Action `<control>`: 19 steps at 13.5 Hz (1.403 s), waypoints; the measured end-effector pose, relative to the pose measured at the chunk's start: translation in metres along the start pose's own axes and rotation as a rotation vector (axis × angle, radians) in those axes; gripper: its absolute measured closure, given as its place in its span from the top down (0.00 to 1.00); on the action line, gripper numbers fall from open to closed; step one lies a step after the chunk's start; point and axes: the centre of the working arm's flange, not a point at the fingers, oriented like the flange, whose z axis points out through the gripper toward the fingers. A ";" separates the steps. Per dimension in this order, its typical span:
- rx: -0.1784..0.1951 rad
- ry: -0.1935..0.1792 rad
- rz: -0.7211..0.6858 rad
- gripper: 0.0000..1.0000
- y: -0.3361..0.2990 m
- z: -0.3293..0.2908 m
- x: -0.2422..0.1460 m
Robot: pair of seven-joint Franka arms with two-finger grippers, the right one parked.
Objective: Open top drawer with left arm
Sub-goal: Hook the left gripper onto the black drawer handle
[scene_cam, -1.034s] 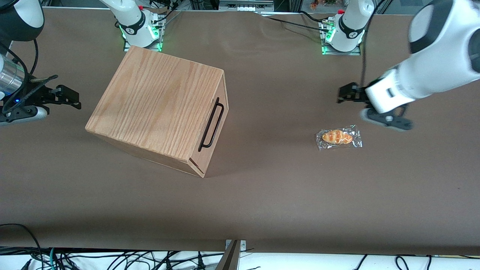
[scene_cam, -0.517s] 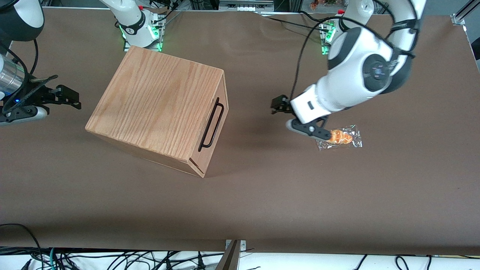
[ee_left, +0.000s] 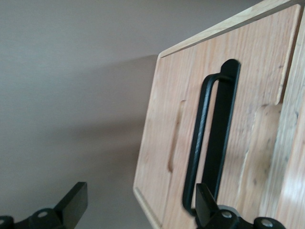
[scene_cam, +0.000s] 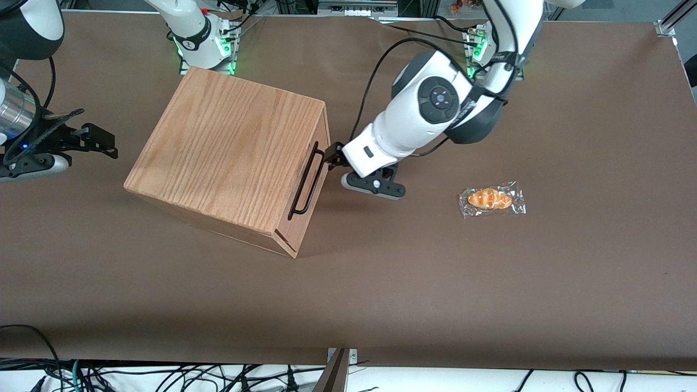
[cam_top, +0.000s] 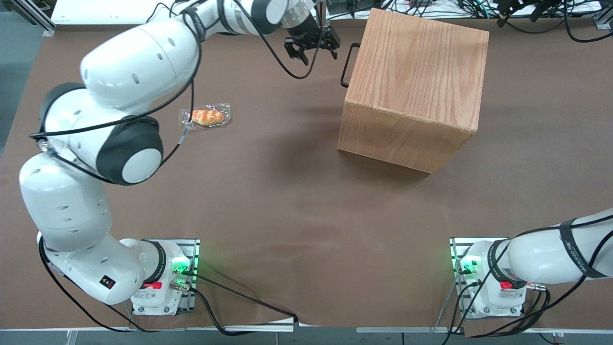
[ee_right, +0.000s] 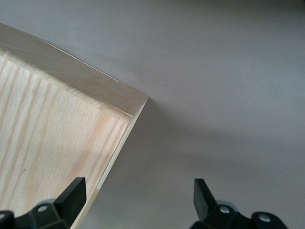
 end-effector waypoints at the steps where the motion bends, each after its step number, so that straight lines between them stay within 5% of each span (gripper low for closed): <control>1: -0.003 0.004 -0.006 1.00 0.004 0.011 0.000; 19: 0.033 -0.008 -0.023 1.00 0.009 0.064 -0.003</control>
